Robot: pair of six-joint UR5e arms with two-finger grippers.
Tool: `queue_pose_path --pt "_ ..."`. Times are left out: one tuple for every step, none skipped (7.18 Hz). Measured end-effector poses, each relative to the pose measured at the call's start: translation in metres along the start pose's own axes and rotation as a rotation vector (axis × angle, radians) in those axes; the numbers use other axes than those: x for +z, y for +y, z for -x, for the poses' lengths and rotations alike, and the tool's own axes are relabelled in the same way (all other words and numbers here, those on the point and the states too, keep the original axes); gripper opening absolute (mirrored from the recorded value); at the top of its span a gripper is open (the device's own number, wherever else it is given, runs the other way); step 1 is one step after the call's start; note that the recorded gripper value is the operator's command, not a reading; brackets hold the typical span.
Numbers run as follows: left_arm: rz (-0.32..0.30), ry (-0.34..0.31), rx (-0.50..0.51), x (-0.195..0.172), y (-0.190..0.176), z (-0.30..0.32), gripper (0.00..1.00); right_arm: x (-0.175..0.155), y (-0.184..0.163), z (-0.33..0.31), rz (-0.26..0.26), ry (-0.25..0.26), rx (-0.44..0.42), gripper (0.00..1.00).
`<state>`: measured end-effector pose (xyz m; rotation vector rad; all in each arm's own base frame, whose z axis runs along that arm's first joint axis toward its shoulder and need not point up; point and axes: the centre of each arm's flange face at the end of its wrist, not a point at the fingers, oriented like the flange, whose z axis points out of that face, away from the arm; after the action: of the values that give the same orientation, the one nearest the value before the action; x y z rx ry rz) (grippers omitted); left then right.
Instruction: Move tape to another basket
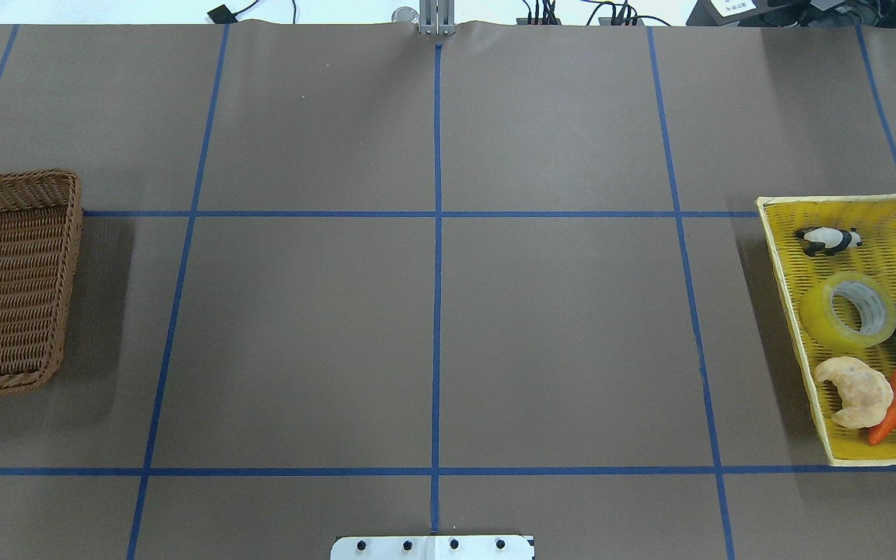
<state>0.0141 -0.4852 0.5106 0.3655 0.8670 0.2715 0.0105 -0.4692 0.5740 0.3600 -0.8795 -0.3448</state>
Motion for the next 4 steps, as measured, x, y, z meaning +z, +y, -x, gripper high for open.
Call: queue_pose_path --pt "0.0 0.0 -0.001 -0.0006 0.0009 -0.0004 0.98 0.0006 -0.0016 -0.0009 0.0 0.0 0.005 1.0" --pt "0.004 0.0 -0.005 0.0007 0.003 0.0009 0.98 0.001 -0.0026 -0.0014 0.0 0.0 0.02 1.0" --pt "0.009 -0.001 -0.011 0.0026 0.0057 0.0028 0.98 0.0002 -0.0032 -0.0005 -0.002 -0.001 0.035 1.0" --pt "0.012 -0.001 -0.014 0.0036 0.0074 0.0036 0.98 -0.0021 -0.0045 0.0023 -0.007 -0.001 0.035 1.0"
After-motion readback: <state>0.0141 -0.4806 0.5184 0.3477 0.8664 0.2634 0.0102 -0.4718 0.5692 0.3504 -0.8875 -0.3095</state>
